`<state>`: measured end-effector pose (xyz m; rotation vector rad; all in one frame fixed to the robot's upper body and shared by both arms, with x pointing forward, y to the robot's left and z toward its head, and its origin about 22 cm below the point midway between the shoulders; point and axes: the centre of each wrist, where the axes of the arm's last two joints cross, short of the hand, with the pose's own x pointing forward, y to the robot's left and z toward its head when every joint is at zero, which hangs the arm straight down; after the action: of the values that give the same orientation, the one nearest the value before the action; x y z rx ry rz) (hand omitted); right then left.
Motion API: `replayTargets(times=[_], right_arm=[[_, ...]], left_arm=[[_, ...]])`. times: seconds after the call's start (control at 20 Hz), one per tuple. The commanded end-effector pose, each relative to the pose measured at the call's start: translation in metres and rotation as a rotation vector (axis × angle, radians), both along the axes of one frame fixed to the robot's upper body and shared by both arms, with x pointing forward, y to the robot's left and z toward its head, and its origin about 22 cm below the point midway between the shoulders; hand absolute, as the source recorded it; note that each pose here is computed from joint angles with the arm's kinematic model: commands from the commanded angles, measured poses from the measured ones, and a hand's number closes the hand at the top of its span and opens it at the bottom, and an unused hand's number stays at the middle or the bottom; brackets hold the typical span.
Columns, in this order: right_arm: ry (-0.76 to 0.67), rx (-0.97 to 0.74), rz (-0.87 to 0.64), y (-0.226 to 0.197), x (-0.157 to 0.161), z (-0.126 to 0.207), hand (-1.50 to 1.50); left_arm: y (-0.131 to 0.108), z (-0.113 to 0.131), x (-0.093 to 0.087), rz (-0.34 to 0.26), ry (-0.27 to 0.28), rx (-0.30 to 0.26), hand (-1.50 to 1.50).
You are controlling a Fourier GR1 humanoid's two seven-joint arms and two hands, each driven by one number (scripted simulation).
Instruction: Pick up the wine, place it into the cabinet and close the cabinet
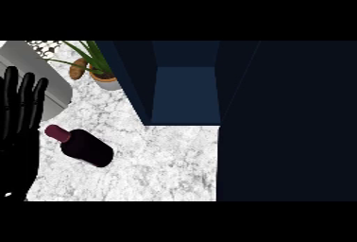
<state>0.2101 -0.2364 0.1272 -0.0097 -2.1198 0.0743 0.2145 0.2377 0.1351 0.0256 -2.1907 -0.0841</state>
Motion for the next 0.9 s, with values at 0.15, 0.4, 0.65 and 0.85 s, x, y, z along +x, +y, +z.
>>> replayTargets(times=[0.15,0.4,0.65,0.85], right_arm=[[-0.001,-0.021,-0.048,0.000,-0.045,0.002,-1.50],[0.171,0.065,0.173,0.021,-0.045,0.004,-1.50],[0.157,0.072,0.200,0.022,-0.078,0.029,-1.50],[0.166,0.057,0.190,0.029,-0.094,0.045,-1.50]], left_arm=[[0.044,0.005,0.014,-0.060,0.025,-0.003,-1.50],[0.067,-0.014,0.009,-0.217,0.249,-0.174,-1.50],[0.076,0.021,-0.017,-0.240,0.310,-0.192,-1.50],[0.068,0.045,-0.022,-0.246,0.301,-0.205,-1.50]])
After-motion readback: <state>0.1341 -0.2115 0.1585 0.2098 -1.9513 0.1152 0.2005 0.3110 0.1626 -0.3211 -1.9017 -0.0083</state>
